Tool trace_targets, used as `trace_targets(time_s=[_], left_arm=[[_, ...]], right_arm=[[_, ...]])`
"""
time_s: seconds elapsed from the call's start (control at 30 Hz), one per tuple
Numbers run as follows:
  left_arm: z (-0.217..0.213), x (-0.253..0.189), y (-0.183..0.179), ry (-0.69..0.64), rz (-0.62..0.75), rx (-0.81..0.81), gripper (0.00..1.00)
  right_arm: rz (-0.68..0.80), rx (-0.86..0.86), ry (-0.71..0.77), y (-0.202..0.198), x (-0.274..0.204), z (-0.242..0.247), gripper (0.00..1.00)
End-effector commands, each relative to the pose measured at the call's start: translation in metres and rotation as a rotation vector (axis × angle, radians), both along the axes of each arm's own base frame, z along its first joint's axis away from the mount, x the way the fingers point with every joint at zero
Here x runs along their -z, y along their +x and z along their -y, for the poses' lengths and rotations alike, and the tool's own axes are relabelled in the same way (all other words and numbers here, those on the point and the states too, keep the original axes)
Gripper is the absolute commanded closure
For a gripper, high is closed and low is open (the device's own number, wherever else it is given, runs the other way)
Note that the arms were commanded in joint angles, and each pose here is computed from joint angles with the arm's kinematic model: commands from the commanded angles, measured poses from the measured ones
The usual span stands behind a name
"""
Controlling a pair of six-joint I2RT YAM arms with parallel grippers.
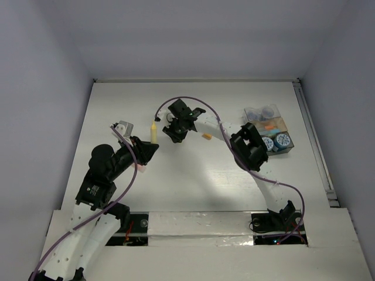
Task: Sort the stationery into containers
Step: Close the pen cap on the pen.
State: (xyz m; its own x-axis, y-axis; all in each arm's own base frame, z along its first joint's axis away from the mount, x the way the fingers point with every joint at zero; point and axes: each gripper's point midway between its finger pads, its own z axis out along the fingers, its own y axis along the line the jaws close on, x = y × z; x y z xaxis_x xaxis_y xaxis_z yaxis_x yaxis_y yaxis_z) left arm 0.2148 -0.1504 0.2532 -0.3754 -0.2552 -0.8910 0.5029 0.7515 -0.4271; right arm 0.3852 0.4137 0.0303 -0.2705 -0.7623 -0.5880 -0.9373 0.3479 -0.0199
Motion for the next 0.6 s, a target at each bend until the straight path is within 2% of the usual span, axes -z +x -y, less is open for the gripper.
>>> trace_targets(time_s=[0.0, 0.07, 0.13, 0.17, 0.23, 0.27, 0.33, 0.4, 0.57], left_arm=[[0.002, -0.027, 0.001, -0.022, 0.084, 0.014, 1.0], [0.003, -0.026, 0.002, -0.021, 0.08, 0.017, 1.0], [0.003, -0.025, 0.002, -0.019, 0.078, 0.021, 1.0], [0.003, -0.024, 0.002, -0.018, 0.075, 0.021, 1.0], [0.003, -0.021, 0.005, -0.013, 0.06, 0.015, 1.0], [0.001, -0.019, 0.007, -0.01, 0.053, 0.003, 1.0], [0.001, -0.014, 0.01, -0.003, 0.035, 0.0, 1.0], [0.002, -0.009, 0.012, 0.004, 0.014, -0.001, 1.0], [0.004, 0.003, 0.018, 0.023, -0.032, -0.001, 1.0]], right_arm=[[0.007, 0.064, -0.024, 0.005, 0.017, 0.001, 0.95], [0.033, 0.145, 0.022, 0.011, 0.001, 0.0, 1.0], [0.097, 0.222, 0.142, 0.017, -0.038, -0.004, 1.0], [0.097, 0.303, 0.256, 0.022, -0.061, -0.014, 1.0], [0.088, 0.39, 0.36, 0.012, -0.095, -0.006, 1.0], [0.06, 0.459, 0.47, 0.011, -0.116, -0.011, 1.0], [0.004, 0.552, 0.597, -0.006, -0.144, 0.0, 1.0], [0.01, 0.588, 0.766, -0.01, -0.183, 0.002, 1.0], [-0.063, 0.652, 1.074, -0.043, -0.253, 0.018, 1.0]])
